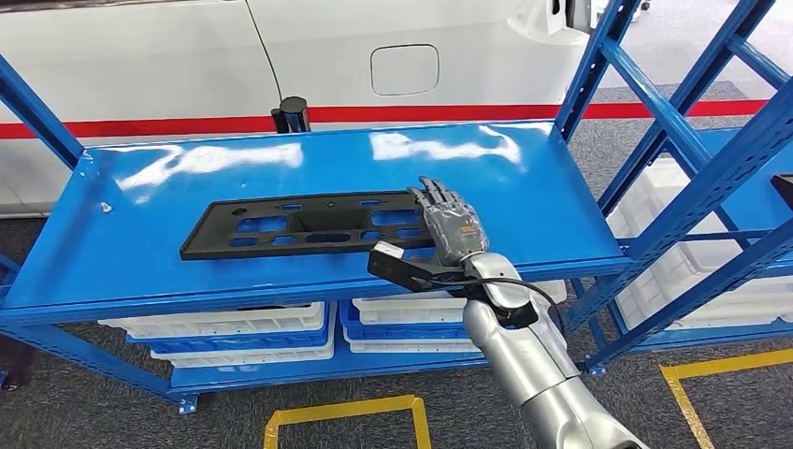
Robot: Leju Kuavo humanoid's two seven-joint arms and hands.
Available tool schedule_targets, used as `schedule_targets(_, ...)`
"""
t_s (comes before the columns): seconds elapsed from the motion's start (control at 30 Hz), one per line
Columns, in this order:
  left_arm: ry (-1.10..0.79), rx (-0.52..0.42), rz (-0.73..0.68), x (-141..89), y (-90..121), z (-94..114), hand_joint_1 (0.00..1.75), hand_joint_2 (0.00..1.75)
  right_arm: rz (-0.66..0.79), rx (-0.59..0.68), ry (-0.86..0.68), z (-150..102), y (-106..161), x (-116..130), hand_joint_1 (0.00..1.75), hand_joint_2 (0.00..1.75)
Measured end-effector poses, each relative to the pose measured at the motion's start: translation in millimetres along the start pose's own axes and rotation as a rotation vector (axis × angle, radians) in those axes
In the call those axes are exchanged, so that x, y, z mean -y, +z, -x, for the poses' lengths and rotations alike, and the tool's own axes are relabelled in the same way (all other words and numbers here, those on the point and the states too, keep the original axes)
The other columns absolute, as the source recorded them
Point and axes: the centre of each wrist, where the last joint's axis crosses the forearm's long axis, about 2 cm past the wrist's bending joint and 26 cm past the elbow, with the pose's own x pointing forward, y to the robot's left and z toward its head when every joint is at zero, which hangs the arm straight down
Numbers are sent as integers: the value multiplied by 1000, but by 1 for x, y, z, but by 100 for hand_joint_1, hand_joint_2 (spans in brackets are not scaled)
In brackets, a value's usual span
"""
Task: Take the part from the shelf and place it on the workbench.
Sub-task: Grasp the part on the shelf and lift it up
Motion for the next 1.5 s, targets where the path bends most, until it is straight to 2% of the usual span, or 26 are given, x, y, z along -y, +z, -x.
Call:
schedule_targets(0.3,7,-4,-14,1,0,0,0,0,-49,-32,15,2,-8,-14,1,175)
schedule_targets(0.33,7,-4,-14,1,0,0,0,0,-53,-36,15,3,-8,-14,28,175)
schedule_targets(0.43,8,-5,-14,1,0,0,0,0,-71,-50,21,4,-10,-16,157,175)
schedule_targets(0.47,8,-6,-14,1,0,0,0,0,-84,-58,25,5,-10,-17,173,175)
schedule_targets(0.67,5,-9,-21,-1,0,0,0,0,-139,-96,79,15,-12,-20,173,175)
schedule_targets(0.9,-5,-8,-31,-3,0,0,0,0,-134,-94,187,30,-14,-14,173,175)
schedule_targets(1.5,-55,11,-56,-4,-1,-1,0,0,-107,-70,309,52,-11,-14,175,175)
